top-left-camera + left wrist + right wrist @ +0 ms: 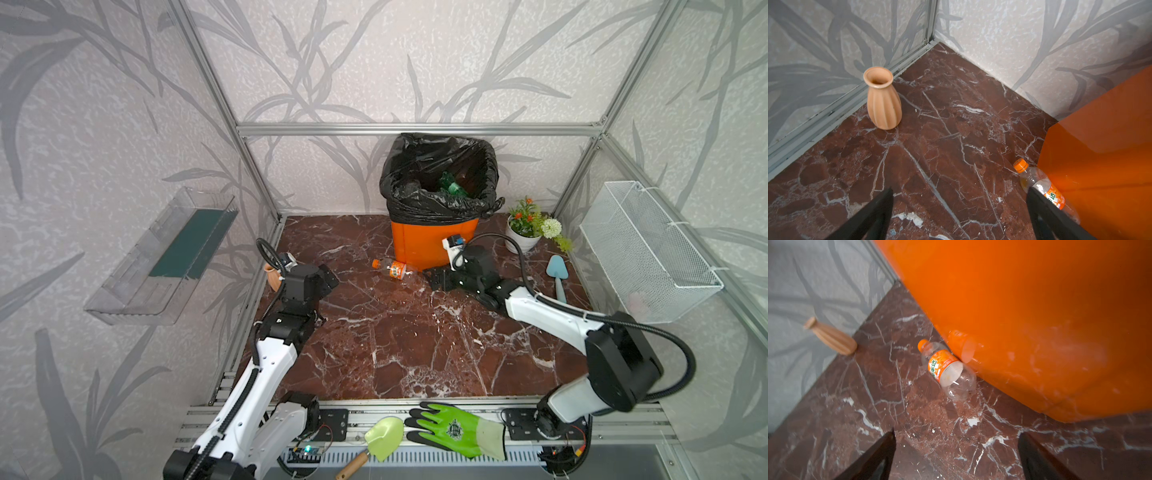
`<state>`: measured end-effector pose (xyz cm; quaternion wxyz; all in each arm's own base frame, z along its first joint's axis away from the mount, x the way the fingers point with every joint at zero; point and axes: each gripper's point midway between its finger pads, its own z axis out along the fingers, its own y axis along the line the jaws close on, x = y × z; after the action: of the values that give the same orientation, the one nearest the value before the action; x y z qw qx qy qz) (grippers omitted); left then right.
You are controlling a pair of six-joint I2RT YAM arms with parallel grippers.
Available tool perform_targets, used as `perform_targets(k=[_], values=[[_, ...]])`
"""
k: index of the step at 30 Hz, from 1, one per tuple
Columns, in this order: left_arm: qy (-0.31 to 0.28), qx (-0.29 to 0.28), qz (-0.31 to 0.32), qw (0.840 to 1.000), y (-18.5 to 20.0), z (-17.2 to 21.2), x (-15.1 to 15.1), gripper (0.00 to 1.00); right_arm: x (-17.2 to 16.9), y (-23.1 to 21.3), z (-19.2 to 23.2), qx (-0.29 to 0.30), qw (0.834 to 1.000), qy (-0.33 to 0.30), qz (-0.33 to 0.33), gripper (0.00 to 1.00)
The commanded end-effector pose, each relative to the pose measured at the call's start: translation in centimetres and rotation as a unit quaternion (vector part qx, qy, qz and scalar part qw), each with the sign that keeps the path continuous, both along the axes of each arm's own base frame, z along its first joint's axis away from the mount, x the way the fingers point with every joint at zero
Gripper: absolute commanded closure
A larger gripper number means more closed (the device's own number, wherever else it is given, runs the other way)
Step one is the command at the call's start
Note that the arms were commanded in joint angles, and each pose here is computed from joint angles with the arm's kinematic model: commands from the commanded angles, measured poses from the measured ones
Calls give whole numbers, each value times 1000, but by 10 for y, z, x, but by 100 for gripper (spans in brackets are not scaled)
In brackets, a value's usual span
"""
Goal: Throw the plastic bottles in the bin
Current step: 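Withdraw the left arm while the right gripper reaches toward the orange-capped bottle, then lower the right gripper over the orange-capped bottle beside the bin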
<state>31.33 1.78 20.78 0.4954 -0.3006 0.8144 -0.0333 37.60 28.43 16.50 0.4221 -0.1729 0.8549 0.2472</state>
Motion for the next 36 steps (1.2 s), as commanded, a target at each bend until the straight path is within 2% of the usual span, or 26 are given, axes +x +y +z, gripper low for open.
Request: perform_targets(k=[1, 7, 18, 29, 36], values=[[16, -31, 18, 999, 5, -15, -9, 1, 0, 20, -17, -108, 993, -27, 50, 8], [32, -35, 22, 999, 13, -27, -14, 1, 6, 57, -41, -192, 975, -45, 105, 8], [48, -48, 6, 998, 12, -36, -12, 1, 32, 85, -68, -259, 955, -35, 140, 7], [55, -51, 3, 997, 13, -40, -12, 1, 36, 102, -92, -266, 949, -3, 166, 7], [59, -52, 4, 997, 14, -43, -13, 1, 15, 115, -88, -260, 945, 8, 200, 17]])
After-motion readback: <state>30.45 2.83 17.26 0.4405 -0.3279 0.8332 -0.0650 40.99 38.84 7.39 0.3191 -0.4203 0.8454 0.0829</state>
